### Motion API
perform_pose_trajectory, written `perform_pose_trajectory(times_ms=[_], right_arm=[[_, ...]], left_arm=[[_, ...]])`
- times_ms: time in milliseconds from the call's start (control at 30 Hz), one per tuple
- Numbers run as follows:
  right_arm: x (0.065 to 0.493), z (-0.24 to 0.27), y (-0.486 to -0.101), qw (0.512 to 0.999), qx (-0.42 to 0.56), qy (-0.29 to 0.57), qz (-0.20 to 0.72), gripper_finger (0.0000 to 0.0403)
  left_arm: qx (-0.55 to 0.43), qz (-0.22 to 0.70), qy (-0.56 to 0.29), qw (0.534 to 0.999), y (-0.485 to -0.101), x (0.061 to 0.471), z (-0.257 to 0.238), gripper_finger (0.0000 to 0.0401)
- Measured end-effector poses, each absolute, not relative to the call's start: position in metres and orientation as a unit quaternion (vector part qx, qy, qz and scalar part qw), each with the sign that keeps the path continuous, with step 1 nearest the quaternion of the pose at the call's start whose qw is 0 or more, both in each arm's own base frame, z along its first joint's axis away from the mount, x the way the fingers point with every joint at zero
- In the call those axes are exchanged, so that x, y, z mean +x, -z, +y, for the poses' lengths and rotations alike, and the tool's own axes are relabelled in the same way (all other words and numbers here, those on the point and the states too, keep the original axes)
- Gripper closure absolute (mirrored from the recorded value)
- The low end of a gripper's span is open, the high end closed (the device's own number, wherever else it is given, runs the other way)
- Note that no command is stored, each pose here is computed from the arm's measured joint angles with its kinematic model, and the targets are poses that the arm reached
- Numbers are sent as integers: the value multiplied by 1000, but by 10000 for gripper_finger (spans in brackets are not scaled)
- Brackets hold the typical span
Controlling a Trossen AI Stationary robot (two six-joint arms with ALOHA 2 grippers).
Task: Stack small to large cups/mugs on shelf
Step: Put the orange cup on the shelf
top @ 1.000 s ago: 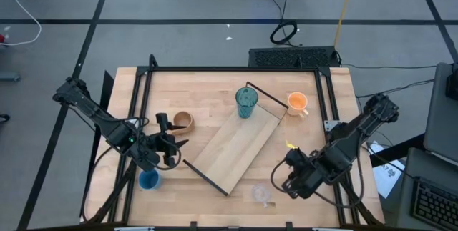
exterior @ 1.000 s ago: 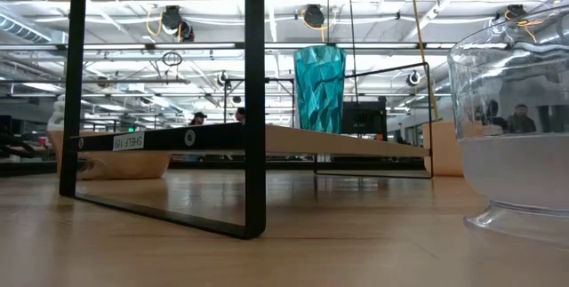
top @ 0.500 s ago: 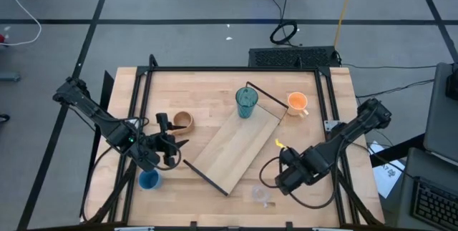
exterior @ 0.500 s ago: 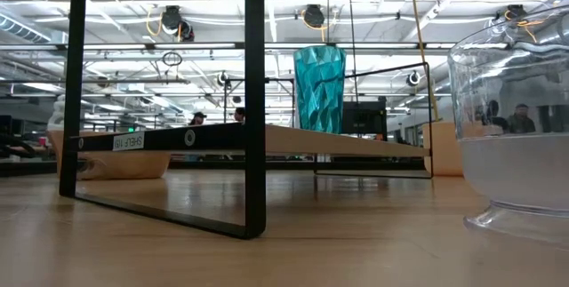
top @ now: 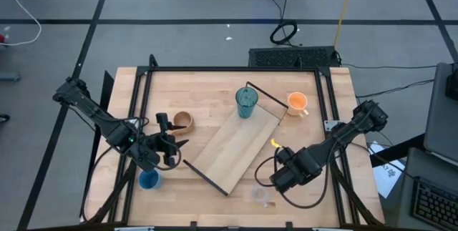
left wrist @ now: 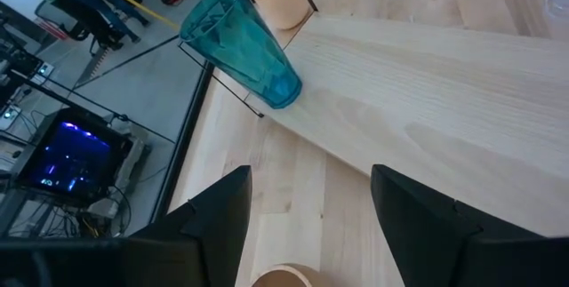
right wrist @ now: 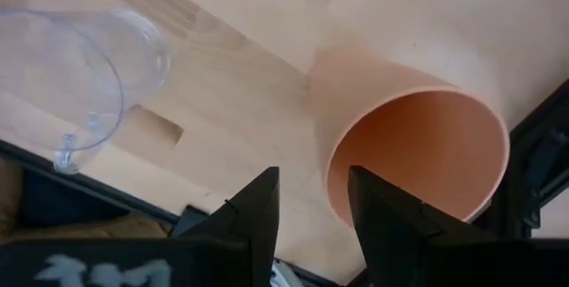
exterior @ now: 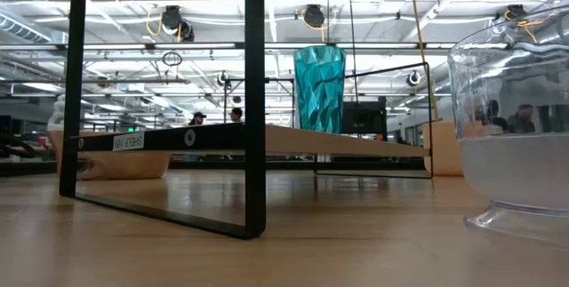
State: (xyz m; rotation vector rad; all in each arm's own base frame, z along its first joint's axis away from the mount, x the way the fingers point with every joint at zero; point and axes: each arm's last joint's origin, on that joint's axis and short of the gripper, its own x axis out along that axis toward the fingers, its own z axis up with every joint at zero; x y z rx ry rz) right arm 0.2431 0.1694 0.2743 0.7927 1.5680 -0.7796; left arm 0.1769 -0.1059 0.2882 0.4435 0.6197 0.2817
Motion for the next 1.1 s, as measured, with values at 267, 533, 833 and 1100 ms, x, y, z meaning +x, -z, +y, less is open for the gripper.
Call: perform_pose_trajectory(times_ms=[267, 533, 833, 1100], right_arm=[[241, 169, -255, 569, 332, 337, 673, 275], [240, 168, -249, 568, 328, 337, 675, 293], [242, 169, -248, 580, 320, 314, 680, 395], [243, 169, -255, 592, 327, 292, 676, 400]], left_arm=[[217, 302, -137, 918, -288, 177, -106, 167], [216, 302, -137, 918, -288, 177, -106, 167], [216, 301, -137, 919, -288, 177, -106, 167], [216, 301, -137, 919, -288, 177, -106, 167]])
